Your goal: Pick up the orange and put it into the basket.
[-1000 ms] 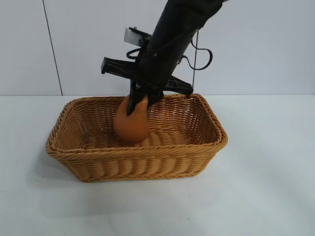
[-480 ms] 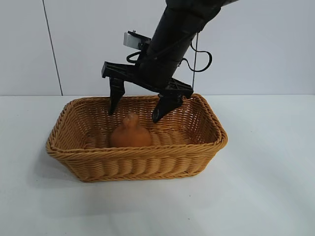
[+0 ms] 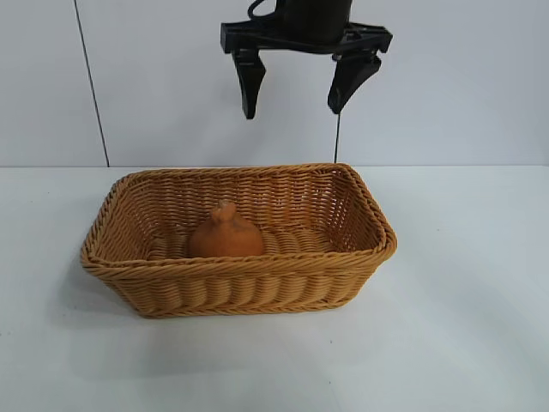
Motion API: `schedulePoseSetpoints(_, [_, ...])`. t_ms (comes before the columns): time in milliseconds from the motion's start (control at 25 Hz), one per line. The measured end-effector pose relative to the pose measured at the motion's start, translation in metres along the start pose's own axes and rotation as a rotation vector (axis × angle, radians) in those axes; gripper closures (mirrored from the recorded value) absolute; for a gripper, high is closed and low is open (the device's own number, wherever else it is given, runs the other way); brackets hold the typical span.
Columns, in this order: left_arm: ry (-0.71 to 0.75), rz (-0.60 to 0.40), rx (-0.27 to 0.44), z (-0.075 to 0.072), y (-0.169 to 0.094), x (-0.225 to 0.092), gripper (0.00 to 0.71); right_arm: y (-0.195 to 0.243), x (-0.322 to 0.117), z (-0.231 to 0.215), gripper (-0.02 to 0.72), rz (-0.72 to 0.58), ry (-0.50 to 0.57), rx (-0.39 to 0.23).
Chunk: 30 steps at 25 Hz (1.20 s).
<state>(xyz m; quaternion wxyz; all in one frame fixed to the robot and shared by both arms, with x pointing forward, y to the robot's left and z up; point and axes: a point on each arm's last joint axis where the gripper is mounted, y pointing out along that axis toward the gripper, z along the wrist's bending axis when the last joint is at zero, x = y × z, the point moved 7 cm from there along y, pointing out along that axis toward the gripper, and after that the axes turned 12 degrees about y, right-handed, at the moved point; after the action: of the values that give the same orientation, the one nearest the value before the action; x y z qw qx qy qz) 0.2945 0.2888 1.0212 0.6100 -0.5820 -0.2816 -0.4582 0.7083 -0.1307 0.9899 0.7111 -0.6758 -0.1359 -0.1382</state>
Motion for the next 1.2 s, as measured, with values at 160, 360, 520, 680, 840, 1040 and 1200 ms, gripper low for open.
schedulePoseSetpoints(160, [0.0, 0.0, 0.0, 0.0, 0.0, 0.0, 0.038, 0.005, 0.02, -0.076, 0.01, -0.008, 0.124, -0.066])
schedulePoseSetpoints(360, [0.0, 0.0, 0.0, 0.0, 0.0, 0.0, 0.038, 0.005, 0.029, -0.151, 0.01, -0.007, 0.26, -0.102])
schedulePoseSetpoints(520, [0.0, 0.0, 0.001, 0.0, 0.0, 0.0, 0.038, 0.005, 0.027, -0.153, 0.01, 0.01, 0.282, -0.054])
schedulePoseSetpoints(680, [0.0, 0.0, 0.001, 0.0, 0.0, 0.0, 0.038, 0.001, 0.015, -0.146, 0.01, 0.042, 0.267, -0.04])
schedulePoseSetpoints(840, [0.0, 0.0, 0.001, 0.0, 0.0, 0.0, 0.038, -0.014, -0.027, -0.147, 0.01, 0.123, 0.236, -0.052])
schedulePoseSetpoints(1040, [0.0, 0.0, 0.001, 0.0, 0.0, 0.0, 0.038, -0.055, -0.11, -0.149, 0.01, 0.215, 0.212, -0.058])
schedulePoseSetpoints(1200, [0.0, 0.0, 0.001, 0.0, 0.0, 0.0, 0.038, -0.103, -0.195, -0.151, 0.01, 0.207, 0.196, -0.046])
